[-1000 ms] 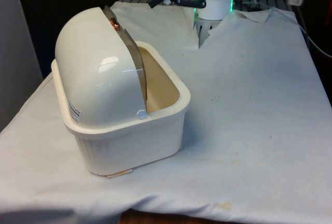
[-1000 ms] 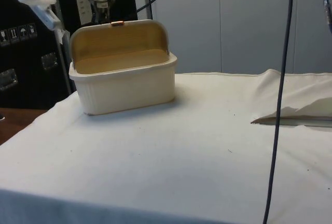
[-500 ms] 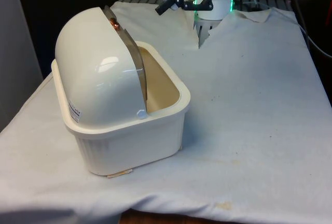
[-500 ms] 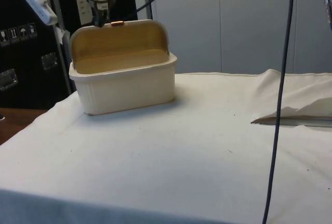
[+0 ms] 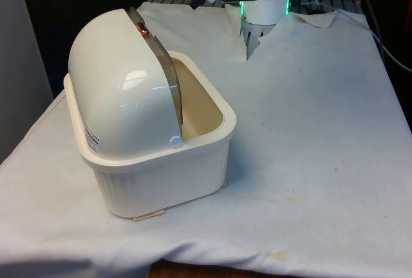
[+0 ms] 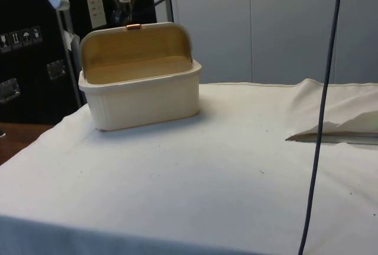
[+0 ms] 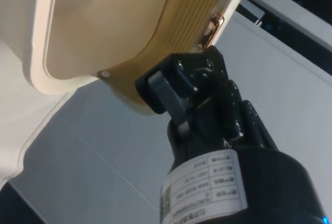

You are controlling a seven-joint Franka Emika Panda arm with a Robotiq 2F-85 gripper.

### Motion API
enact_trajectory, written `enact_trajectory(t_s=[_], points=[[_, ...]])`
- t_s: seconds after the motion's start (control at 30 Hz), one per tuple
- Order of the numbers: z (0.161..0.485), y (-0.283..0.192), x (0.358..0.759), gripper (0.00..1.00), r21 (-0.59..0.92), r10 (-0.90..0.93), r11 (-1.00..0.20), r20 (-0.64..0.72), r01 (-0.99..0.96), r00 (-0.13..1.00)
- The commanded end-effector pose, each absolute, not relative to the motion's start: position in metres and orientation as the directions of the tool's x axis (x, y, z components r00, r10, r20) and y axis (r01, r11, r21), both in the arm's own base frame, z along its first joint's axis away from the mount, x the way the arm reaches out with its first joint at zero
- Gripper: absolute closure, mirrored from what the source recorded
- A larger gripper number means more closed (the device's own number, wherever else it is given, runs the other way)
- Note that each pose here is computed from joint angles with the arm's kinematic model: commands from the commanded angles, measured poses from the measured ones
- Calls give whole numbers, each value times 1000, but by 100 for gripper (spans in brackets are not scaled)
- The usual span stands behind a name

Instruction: Open the lid, then close it.

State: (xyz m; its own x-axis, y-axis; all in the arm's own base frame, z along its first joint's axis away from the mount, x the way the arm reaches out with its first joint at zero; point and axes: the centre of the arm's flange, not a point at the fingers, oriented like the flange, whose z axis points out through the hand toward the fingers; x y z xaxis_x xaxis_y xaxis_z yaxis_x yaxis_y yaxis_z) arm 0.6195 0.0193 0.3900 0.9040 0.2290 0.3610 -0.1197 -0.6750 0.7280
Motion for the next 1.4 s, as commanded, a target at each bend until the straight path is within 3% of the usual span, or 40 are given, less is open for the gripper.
enact_trajectory(t_s=[0.0,0.63,1.37], points=[[391,17,618,100,713,228,-692,362,-111,904],[422,8,624,100,678,251,-731,376,-80,892],[427,-9,625,100,713,316,-701,305,4,899]])
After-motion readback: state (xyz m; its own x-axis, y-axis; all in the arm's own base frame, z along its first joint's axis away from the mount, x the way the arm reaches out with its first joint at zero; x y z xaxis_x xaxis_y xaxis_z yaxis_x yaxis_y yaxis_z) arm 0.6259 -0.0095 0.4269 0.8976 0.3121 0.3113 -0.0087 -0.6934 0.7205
